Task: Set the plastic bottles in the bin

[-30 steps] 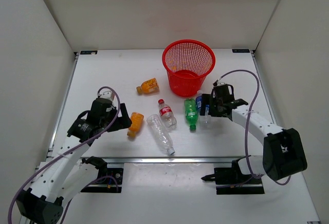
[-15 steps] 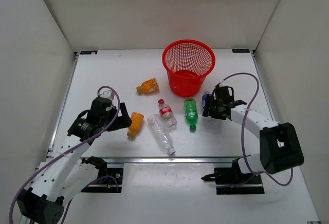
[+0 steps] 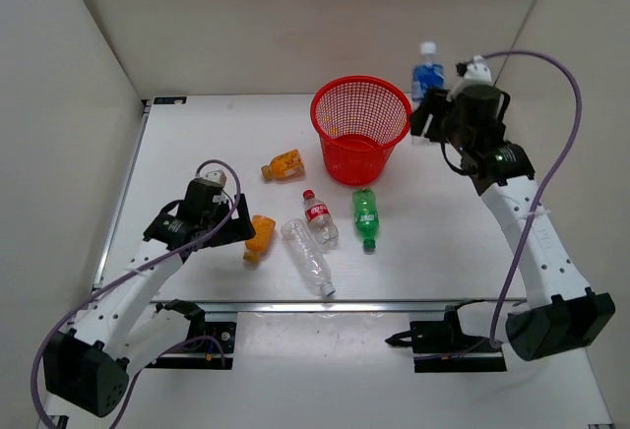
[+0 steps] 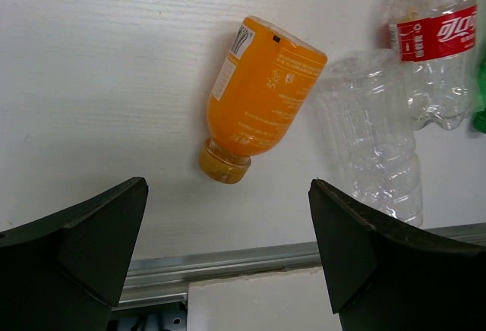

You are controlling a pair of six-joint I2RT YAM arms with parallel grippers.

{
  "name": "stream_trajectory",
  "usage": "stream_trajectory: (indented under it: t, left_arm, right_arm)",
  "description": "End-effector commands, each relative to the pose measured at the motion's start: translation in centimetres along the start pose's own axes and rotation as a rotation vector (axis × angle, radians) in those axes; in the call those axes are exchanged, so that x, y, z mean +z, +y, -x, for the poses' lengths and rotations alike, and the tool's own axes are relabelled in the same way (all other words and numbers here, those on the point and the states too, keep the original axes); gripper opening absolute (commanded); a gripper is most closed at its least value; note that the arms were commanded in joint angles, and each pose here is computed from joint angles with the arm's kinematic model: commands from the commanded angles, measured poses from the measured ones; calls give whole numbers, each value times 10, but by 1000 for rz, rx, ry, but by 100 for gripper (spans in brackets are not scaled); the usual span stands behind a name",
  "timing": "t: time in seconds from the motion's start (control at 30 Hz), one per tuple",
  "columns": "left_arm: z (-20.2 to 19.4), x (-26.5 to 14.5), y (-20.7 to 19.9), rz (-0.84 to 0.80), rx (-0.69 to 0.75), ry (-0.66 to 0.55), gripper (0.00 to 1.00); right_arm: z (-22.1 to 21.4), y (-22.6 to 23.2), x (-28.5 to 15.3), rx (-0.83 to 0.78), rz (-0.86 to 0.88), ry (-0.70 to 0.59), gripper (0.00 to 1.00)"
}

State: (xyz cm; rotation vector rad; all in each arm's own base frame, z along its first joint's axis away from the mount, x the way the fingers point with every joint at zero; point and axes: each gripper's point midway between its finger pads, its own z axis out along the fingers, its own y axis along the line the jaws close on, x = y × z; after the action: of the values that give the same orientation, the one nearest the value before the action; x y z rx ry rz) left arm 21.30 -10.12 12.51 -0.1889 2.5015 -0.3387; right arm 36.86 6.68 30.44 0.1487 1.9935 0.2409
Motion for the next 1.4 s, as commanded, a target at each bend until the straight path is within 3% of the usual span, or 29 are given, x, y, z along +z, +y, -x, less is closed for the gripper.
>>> stream_trajectory:
  t: [0.0, 0.13, 0.3, 0.4, 0.47, 0.5, 0.6, 0.8, 1.03, 1.13, 1.33, 1.37]
  left_arm:
    - [1, 10, -2, -5, 24, 20, 99]
    - [9, 16, -10, -44, 11, -7, 99]
    - [8, 23, -17, -82, 31, -6, 99]
    - [9, 29, -23, -109, 44, 4, 99]
    - [9, 31, -30, -133, 50, 16, 98]
    - [5, 34, -33, -147, 62, 33, 99]
    - [-2, 42, -37, -173, 77, 71, 99]
    - [-7, 68, -20, -64, 93, 106, 98]
    - [-13, 97, -12, -3, 101, 124, 94]
    - [-13, 106, -10, 22, 111, 129, 80]
    - [-5, 113, -4, 36, 89, 107, 39]
    - [-3, 113, -1, 39, 75, 102, 38]
  right_arm:
    - [33, 71, 17, -128, 203, -67, 27]
    - [40, 131, 48, -225, 299, -69, 29]
    - [39, 133, 77, -209, 274, -52, 38]
    - [38, 134, 82, -223, 291, -25, 78]
    - [41, 131, 83, -241, 263, -14, 96]
    - [47, 126, 82, -243, 229, -20, 99]
    - [56, 118, 66, -230, 223, -37, 99]
    - [44, 84, 15, -112, 252, -26, 99]
    - [-21, 4, -31, 25, 131, 52, 100]
    - [-53, -30, -43, 73, 32, 115, 100]
    - [-98, -70, -59, 119, -91, 188, 99]
    - [-103, -73, -61, 122, -105, 195, 100]
